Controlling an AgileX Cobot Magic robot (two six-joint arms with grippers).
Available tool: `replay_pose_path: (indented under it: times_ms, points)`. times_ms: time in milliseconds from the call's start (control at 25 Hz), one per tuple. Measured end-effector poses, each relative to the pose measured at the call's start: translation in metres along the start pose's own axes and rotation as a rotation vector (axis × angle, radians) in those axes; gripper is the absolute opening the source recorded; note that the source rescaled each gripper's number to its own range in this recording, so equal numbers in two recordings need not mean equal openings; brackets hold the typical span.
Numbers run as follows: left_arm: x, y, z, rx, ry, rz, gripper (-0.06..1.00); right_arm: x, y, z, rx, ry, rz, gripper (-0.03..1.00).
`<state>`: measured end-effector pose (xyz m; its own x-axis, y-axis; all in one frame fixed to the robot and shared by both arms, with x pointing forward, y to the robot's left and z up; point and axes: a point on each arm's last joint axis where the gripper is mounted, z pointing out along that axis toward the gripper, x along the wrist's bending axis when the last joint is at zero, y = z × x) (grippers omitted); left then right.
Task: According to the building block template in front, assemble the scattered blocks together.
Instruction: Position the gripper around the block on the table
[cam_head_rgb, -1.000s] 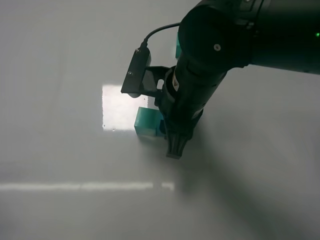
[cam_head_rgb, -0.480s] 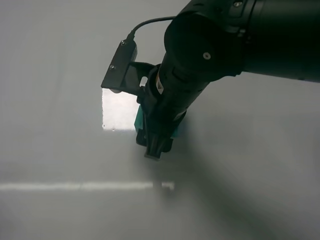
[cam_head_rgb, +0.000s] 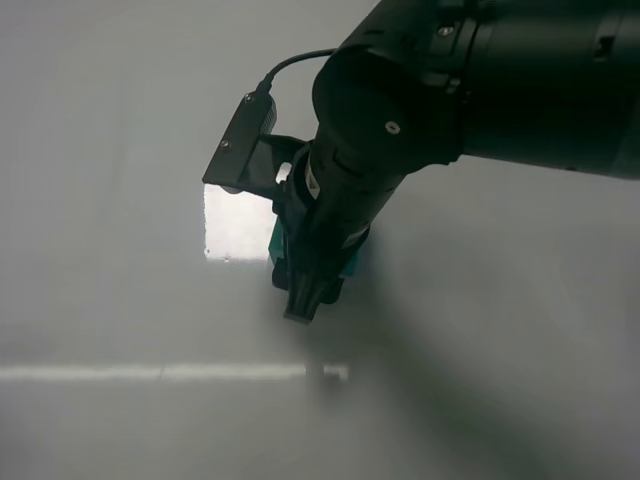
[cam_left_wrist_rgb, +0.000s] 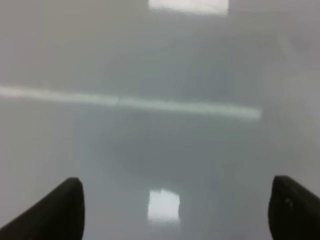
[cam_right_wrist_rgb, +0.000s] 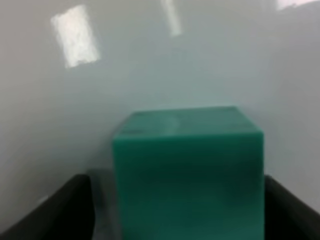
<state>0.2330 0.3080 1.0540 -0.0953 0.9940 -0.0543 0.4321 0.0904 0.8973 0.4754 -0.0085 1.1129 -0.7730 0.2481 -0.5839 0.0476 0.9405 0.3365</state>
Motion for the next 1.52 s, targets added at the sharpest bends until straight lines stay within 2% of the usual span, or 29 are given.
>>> replay_pose_path:
  times_ms: [120,200,240,440,600,720,880,1000,1280,1520]
  points:
    - [0.000,0.000,0.000,0.000,0.000,0.000,0.68,-0.001,-0.001,0.000,0.010,-0.006,-0.005,0.30]
    - [0.000,0.000,0.000,0.000,0.000,0.001,0.68,-0.001,-0.001,0.000,0.013,-0.006,-0.006,0.06]
    - [0.000,0.000,0.000,0.000,0.000,0.001,0.68,-0.001,-0.001,0.000,0.013,-0.006,-0.005,0.02]
    - [0.000,0.000,0.000,0.000,0.000,0.001,0.68,-0.001,-0.001,0.000,0.016,-0.005,-0.028,0.02]
    - [0.000,0.000,0.000,0.000,0.000,0.001,0.68,-0.004,-0.007,-0.006,0.042,-0.004,-0.149,0.02]
    - [0.000,0.000,0.000,0.000,0.000,0.001,0.68,-0.021,-0.021,-0.021,0.065,-0.015,-0.204,0.02]
    - [0.000,0.000,0.000,0.000,0.000,0.001,0.68,-0.048,-0.051,-0.034,0.103,0.012,-0.180,0.02]
    - [0.000,0.000,0.000,0.000,0.000,0.001,0.68,-0.057,-0.062,-0.034,0.104,0.031,-0.176,0.02]
    - [0.000,0.000,0.000,0.000,0.000,0.001,0.68,-0.064,-0.055,-0.032,0.015,-0.021,-0.232,0.02]
    - [0.000,0.000,0.000,0.000,0.000,0.001,0.68,-0.062,-0.053,-0.021,0.022,-0.010,-0.261,0.02]
